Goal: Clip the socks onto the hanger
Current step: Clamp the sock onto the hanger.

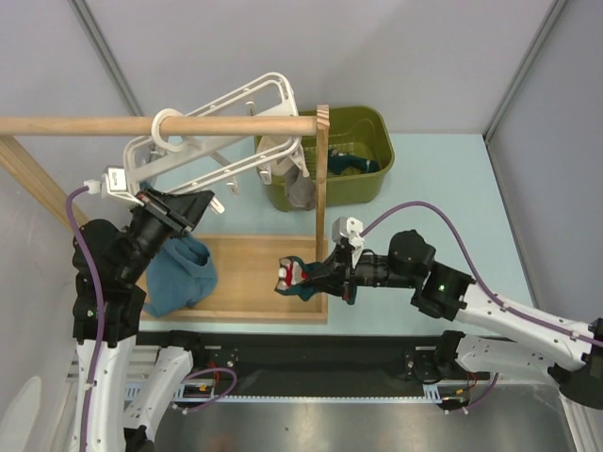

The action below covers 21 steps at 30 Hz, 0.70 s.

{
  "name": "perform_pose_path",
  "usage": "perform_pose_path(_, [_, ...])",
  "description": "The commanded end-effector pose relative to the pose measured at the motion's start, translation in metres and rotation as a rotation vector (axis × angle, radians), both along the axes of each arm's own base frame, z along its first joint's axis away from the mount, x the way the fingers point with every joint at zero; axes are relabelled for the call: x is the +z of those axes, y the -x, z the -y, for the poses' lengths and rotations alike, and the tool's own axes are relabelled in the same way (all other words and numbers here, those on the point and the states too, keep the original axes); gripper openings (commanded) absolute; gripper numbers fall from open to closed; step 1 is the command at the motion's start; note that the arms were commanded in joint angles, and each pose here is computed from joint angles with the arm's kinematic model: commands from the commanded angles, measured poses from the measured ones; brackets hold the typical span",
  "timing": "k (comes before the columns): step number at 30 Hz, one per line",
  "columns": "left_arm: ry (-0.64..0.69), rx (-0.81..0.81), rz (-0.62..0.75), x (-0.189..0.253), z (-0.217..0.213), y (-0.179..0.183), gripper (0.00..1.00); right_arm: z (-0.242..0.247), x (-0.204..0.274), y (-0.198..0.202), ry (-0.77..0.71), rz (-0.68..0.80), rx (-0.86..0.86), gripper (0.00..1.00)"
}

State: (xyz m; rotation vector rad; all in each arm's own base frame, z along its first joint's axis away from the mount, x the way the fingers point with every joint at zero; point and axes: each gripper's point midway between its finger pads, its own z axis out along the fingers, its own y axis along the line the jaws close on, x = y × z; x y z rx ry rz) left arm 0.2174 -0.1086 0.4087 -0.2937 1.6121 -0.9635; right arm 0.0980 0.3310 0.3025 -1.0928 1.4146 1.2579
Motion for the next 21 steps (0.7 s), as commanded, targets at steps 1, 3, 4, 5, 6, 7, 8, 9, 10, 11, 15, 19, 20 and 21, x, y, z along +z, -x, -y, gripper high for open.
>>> perform_pose_path(1, [0.011, -0.112, -0.261, -0.056, 0.018, 0.009, 0.0, -0.013, 0.077, -0.002, -0.277, 0.143, 0.019, 0.0])
perform_pose_path(3, [0.025, -0.118, -0.27, -0.056, 0.02, 0.009, 0.0, -0.023, 0.086, -0.005, -0.334, 0.171, 0.031, 0.0])
perform_pose_path(4, [0.041, -0.13, -0.287, -0.057, 0.022, 0.011, 0.0, -0.027, 0.088, -0.006, -0.349, 0.177, 0.031, 0.0])
perform_pose_path(5, [0.046, -0.133, -0.301, -0.058, 0.023, 0.01, 0.0, -0.028, 0.099, -0.006, -0.402, 0.204, 0.029, 0.0])
perform_pose_path(6, [0.053, -0.14, -0.312, -0.058, 0.024, 0.01, 0.0, -0.03, 0.104, -0.007, -0.423, 0.216, 0.026, 0.0])
perform_pose_path(7, [0.059, -0.143, -0.327, -0.058, 0.025, 0.01, 0.0, -0.039, 0.101, -0.007, -0.418, 0.22, 0.042, 0.0])
perform_pose_path(8, [0.059, -0.15, -0.35, -0.057, 0.026, 0.01, 0.0, -0.042, 0.104, -0.007, -0.425, 0.236, 0.051, 0.0])
perform_pose_path(9, [0.06, -0.153, -0.356, -0.055, 0.026, 0.011, 0.0, -0.047, 0.109, -0.007, -0.435, 0.255, 0.058, 0.0])
perform_pose_path(10, [0.065, -0.157, -0.354, -0.052, 0.027, 0.01, 0.0, -0.054, 0.104, -0.009, -0.433, 0.256, 0.061, 0.0])
perform_pose_path(11, [0.074, -0.164, -0.343, -0.047, 0.029, 0.009, 0.0, -0.055, 0.112, -0.01, -0.472, 0.281, 0.06, 0.0])
perform_pose_path(15, [0.121, -0.172, -0.349, -0.042, 0.032, 0.009, 0.0, -0.062, 0.131, -0.019, -0.536, 0.301, 0.045, 0.0])
perform_pose_path(19, [0.136, -0.176, -0.336, -0.04, 0.032, 0.014, 0.0, -0.068, 0.137, -0.023, -0.559, 0.268, 0.052, 0.0])
perform_pose_path(20, [0.14, -0.18, -0.345, -0.044, 0.033, 0.014, 0.0, -0.067, 0.14, -0.026, -0.583, 0.266, 0.045, 0.0])
perform_pose_path(21, [0.147, -0.184, -0.329, -0.041, 0.033, 0.015, 0.0, -0.067, 0.14, -0.027, -0.594, 0.255, 0.04, 0.0])
